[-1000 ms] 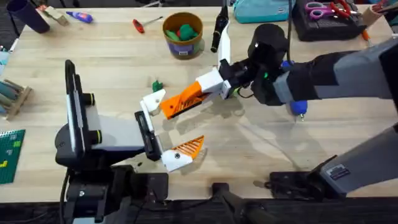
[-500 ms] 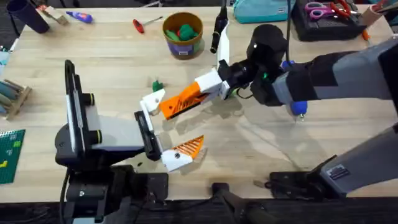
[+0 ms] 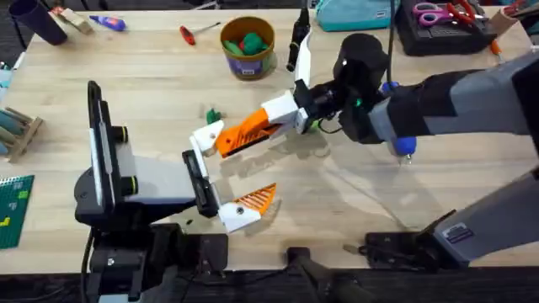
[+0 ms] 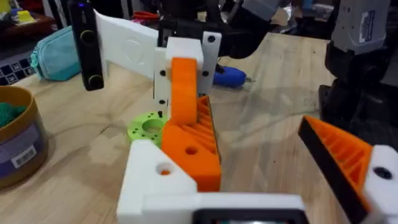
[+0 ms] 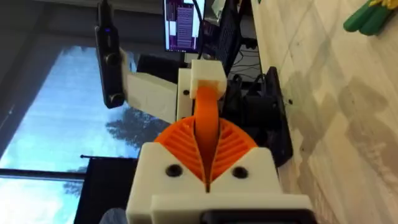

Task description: Pick up the gripper from the table and insert it into the empty holder that is missing its gripper. Then pick up a screw, insert it into the mounting hole, and use the screwdriver to tighten it. Finally, clean up the table by picking up the vegetable and placing it into the bucket.

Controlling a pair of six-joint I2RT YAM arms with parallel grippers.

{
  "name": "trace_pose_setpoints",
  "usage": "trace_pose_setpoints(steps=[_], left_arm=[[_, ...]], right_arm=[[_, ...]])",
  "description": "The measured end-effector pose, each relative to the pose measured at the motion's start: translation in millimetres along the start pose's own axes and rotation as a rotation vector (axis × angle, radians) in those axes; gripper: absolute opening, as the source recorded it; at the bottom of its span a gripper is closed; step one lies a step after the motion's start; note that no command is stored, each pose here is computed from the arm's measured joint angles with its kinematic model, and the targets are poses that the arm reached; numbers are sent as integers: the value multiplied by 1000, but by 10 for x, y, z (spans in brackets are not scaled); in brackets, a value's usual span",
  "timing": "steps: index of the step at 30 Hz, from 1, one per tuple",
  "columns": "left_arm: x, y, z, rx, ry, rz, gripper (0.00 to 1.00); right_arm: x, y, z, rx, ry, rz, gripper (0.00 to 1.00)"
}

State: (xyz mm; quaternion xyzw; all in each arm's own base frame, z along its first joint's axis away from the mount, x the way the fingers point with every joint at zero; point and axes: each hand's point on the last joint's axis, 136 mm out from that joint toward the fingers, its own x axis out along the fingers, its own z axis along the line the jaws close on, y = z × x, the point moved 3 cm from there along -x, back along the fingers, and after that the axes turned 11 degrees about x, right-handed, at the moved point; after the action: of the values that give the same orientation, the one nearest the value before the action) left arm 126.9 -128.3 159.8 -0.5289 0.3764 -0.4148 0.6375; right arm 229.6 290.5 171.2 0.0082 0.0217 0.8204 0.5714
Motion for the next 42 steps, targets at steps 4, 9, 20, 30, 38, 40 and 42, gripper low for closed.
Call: trace_pose_setpoints(steps=[4,9,20,30,38,40,42], left_arm=[[0,0,0,0,0,0,985],[0,0,0,0,0,0,985],[0,0,0,-1,0,0,985],[0,0,0,-1,0,0,985],[-1,1,7,-3,-5,1,985],[-1,1,8,-3,-6,1,985],[-1,1,9,-3,-6,1,985]], right_arm=[[1,-12,0,0,0,-9,9],[27,-18,-1,0,1,-16,9],[86,-21,-3,-1,2,-26,10],[106,-115,-3,-7,2,-43,10],[227,-173,6,-21,0,-5,10],[227,-176,7,-21,0,-5,9],[229,-177,10,-21,0,-5,9]])
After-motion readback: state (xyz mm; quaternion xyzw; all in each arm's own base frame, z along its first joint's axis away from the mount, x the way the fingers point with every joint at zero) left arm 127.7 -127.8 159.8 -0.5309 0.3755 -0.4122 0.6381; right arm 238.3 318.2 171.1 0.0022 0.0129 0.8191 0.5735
